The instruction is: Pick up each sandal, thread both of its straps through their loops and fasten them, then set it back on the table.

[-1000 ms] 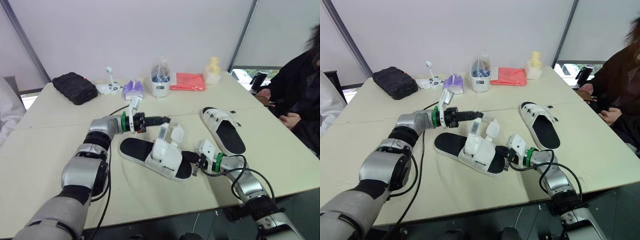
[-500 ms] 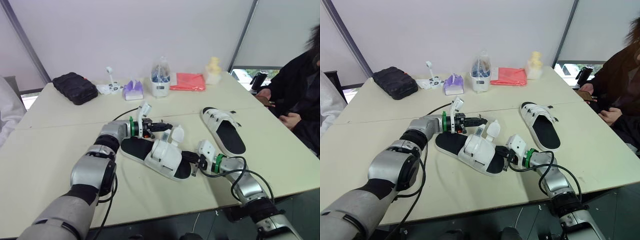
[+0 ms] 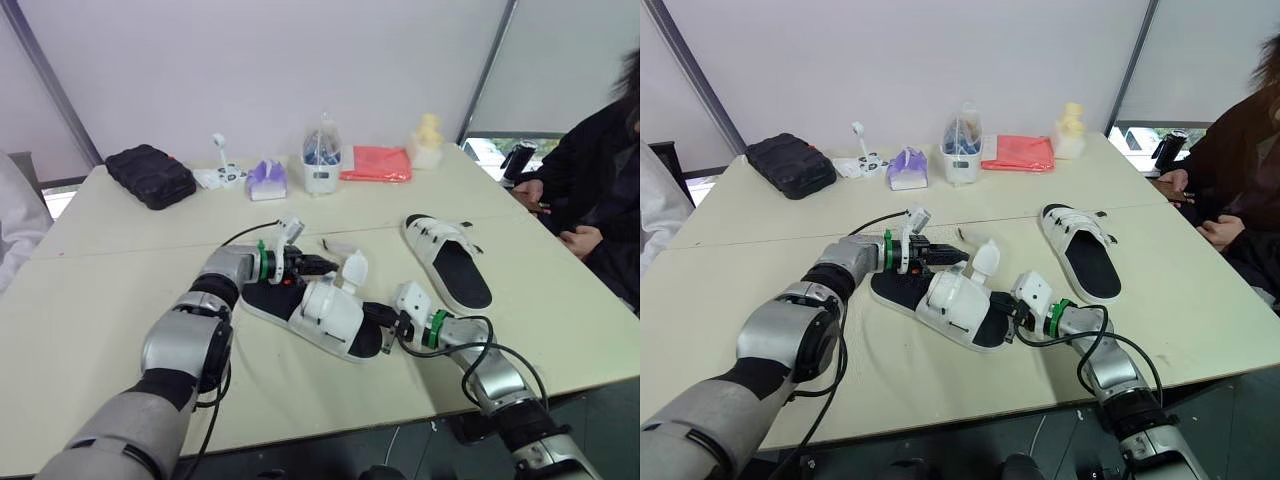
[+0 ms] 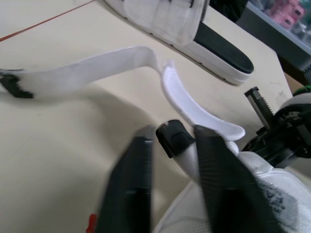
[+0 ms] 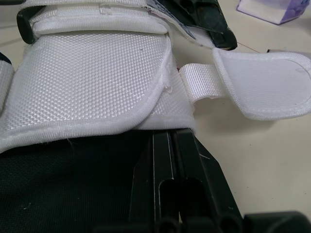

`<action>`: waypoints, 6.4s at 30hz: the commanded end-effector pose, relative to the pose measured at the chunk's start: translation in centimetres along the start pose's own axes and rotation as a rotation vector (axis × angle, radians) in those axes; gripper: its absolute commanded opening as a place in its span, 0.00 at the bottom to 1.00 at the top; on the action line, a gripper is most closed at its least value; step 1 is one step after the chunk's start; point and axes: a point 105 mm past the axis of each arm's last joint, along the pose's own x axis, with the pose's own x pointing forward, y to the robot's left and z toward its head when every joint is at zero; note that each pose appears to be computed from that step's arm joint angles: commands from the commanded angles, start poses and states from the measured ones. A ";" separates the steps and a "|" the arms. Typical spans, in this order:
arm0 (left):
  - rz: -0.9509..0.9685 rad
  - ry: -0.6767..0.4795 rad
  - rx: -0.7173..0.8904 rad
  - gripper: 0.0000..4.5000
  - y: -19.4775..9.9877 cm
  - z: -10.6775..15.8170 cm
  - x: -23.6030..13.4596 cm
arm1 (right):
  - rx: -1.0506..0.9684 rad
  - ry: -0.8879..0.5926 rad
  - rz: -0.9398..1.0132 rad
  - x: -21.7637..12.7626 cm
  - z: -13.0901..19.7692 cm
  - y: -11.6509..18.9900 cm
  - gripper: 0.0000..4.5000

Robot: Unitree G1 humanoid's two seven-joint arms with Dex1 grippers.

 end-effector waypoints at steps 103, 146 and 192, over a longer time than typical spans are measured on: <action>0.012 -0.262 1.802 0.00 -8.0 4.2 1.7 | -0.069 0.200 0.077 -4.1 -3.3 1.8 0.00; 0.051 -0.360 0.900 0.63 -8.8 3.1 -2.7 | -0.047 0.221 0.091 -3.5 -4.8 0.8 0.00; -0.284 -0.109 0.020 0.01 -15.1 -0.1 2.5 | -0.028 0.236 0.068 -3.9 -5.2 1.0 0.00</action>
